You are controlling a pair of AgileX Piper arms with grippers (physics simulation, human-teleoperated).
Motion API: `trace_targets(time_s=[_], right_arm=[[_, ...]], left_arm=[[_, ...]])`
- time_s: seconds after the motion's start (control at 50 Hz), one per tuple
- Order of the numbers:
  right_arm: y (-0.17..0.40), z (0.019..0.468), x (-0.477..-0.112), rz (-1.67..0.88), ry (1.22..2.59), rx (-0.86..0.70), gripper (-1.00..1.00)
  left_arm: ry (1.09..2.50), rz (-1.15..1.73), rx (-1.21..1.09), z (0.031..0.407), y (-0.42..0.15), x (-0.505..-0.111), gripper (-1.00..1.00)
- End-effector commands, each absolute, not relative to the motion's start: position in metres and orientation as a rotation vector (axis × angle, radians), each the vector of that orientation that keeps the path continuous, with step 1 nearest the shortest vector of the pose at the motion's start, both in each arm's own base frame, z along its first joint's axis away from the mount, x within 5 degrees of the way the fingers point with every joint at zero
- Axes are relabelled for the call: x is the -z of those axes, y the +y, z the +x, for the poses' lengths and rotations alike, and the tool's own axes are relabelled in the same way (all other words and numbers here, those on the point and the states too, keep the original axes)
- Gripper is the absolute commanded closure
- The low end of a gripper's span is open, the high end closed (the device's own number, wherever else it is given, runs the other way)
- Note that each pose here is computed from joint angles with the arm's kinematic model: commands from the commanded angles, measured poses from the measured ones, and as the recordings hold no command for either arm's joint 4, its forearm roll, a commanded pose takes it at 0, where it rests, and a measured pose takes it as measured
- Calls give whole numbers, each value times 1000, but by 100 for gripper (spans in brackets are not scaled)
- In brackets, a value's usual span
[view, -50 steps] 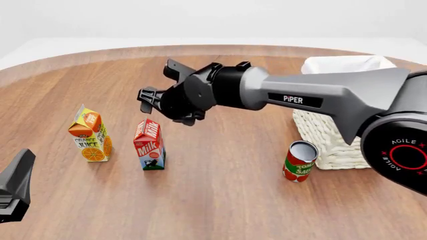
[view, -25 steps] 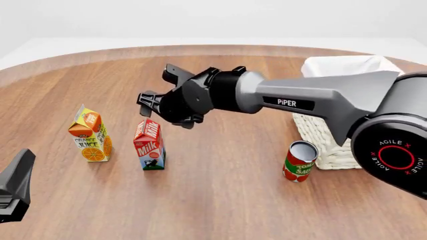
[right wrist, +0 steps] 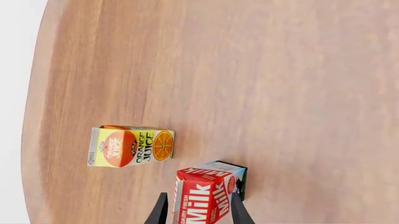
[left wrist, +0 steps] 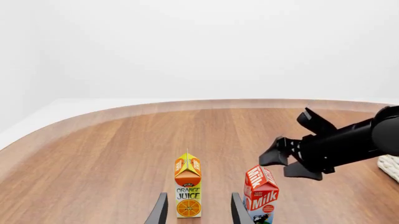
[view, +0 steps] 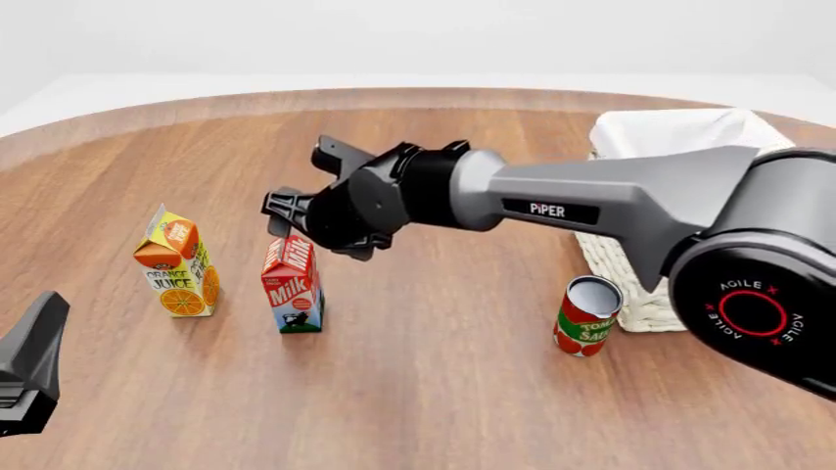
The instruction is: Pick the milk and place it in the basket.
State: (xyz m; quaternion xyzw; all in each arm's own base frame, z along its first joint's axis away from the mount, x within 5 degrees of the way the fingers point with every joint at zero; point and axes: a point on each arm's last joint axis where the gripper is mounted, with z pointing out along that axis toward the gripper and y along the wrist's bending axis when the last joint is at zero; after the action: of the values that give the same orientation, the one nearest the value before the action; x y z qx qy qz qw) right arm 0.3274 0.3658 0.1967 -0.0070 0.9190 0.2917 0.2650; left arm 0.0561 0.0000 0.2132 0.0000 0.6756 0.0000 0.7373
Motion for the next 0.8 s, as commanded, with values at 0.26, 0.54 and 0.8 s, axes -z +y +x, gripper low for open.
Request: trace_targets(time_s=[0.26,0.54,0.8], right_arm=[[371,326,-189,-21,2493,-789,-100],[374,326,-185,-20,2497,-790,-100],[376,325,-182,-19,2500,-793,-100]], left_arm=[[1484,0,0,56,0,-213,-100],[1484,0,0,56,0,-213,-100],[1484,0,0,56,0,-213,-100]])
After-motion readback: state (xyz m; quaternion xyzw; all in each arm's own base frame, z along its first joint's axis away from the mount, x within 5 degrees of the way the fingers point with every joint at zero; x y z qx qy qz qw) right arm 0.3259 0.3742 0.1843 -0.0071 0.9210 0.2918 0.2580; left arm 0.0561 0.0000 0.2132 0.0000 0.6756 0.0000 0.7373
